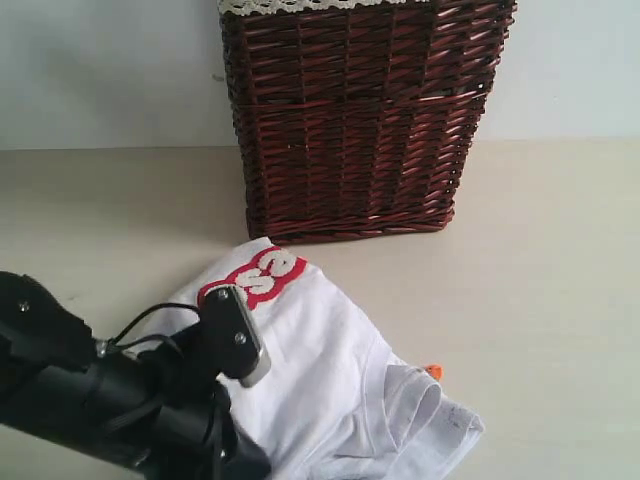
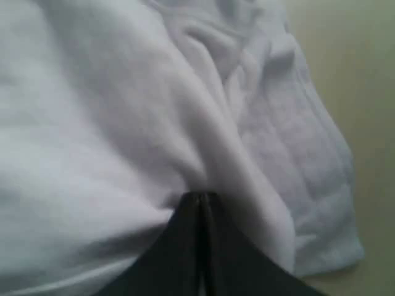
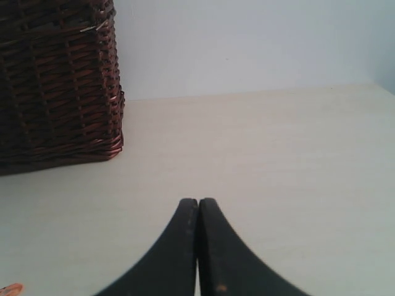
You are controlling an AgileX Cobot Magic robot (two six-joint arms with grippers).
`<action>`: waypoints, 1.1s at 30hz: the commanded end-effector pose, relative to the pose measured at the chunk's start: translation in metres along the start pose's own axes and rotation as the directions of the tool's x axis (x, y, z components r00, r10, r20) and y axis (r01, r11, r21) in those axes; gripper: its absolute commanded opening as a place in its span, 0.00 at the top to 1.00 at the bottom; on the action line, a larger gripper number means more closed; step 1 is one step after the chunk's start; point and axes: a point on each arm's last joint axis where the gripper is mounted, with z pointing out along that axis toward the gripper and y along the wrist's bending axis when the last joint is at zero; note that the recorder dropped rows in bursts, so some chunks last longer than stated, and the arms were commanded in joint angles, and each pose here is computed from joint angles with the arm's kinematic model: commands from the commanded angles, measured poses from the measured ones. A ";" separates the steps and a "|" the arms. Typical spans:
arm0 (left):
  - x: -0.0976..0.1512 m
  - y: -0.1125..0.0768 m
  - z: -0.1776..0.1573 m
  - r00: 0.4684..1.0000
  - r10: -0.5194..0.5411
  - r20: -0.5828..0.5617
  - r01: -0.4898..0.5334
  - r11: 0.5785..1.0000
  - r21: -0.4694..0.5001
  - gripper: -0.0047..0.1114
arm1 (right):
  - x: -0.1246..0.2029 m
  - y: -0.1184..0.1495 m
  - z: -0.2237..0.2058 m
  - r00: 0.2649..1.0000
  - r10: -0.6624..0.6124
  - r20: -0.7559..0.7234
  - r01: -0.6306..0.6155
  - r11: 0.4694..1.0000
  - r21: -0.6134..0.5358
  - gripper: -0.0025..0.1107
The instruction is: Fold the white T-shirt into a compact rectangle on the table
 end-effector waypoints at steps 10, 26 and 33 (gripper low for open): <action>-0.050 0.018 -0.039 0.971 0.062 0.229 -0.014 0.978 -0.206 0.96 | 0.001 0.000 0.000 1.000 -0.003 0.009 0.003 1.000 0.001 0.98; -0.010 -0.005 0.009 0.977 0.209 0.033 -0.211 0.956 0.203 0.96 | 0.001 0.000 0.000 1.000 -0.003 0.009 0.003 1.000 0.001 0.98; -0.041 0.015 -0.006 0.968 0.208 0.138 -0.202 0.978 -0.053 0.96 | 0.001 0.000 0.000 1.000 -0.003 0.009 0.003 1.000 0.001 0.98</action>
